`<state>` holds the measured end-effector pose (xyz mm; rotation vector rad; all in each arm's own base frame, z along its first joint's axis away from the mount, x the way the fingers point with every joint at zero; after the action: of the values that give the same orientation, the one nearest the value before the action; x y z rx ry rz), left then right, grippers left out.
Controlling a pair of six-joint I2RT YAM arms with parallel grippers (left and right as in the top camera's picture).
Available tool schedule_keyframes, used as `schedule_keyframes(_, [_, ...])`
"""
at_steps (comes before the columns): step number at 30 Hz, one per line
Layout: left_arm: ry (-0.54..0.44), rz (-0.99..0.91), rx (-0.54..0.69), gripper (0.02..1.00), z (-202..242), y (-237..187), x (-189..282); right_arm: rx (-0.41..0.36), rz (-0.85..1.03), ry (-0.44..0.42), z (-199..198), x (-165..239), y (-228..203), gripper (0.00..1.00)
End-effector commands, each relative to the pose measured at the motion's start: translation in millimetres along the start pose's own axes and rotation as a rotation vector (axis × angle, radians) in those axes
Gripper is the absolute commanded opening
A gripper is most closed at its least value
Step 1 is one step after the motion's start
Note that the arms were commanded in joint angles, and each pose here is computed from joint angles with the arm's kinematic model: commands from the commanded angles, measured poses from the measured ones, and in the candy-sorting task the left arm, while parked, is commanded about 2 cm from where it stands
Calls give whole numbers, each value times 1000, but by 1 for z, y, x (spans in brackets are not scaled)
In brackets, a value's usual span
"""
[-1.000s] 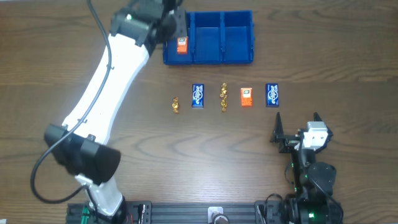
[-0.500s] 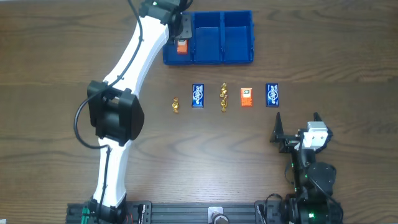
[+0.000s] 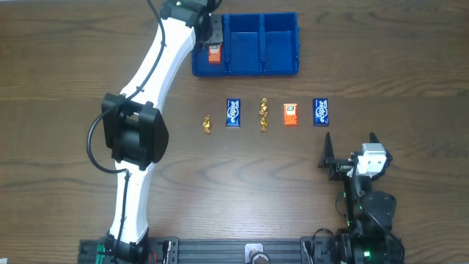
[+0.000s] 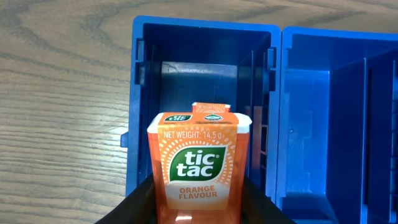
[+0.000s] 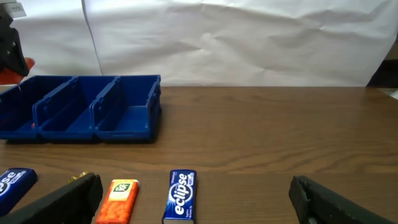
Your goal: Sort Candies Into Trays
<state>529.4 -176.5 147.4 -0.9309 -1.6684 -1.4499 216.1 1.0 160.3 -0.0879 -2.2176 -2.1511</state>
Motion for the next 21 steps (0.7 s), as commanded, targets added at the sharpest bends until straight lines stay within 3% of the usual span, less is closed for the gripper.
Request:
schedule_keyframes(1, [-16, 2, -13, 290, -2, 2, -6, 7, 0, 2, 0, 0, -1, 998])
schedule_keyframes(5, [-23, -6, -14, 349, -4, 4, -6, 7, 0, 2, 0, 0, -1, 998])
schedule_keyframes(11, [-23, -9, -14, 702, -4, 4, -5, 7, -1, 2, 0, 0, -1, 998])
schedule_keyframes(16, [-34, -49, -8, 735, -5, 13, 23, 7, 0, 2, 0, 0, -1, 998])
schedule_keyframes(21, [-50, -156, 23, 741, -33, 14, 106, 7, 0, 2, 0, 0, -1, 998])
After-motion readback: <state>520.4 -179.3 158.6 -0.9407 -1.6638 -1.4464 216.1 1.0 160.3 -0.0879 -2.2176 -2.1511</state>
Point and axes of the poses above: each gripper's point midway between its finger pads, its own x axis back along the fingers, its own z axis along the line the jaws close on, y = z × x, the point moved 3 cm from there along x, back along the fingers, and after that the axes turned 2 degrees about x, right-handed, at the moved point
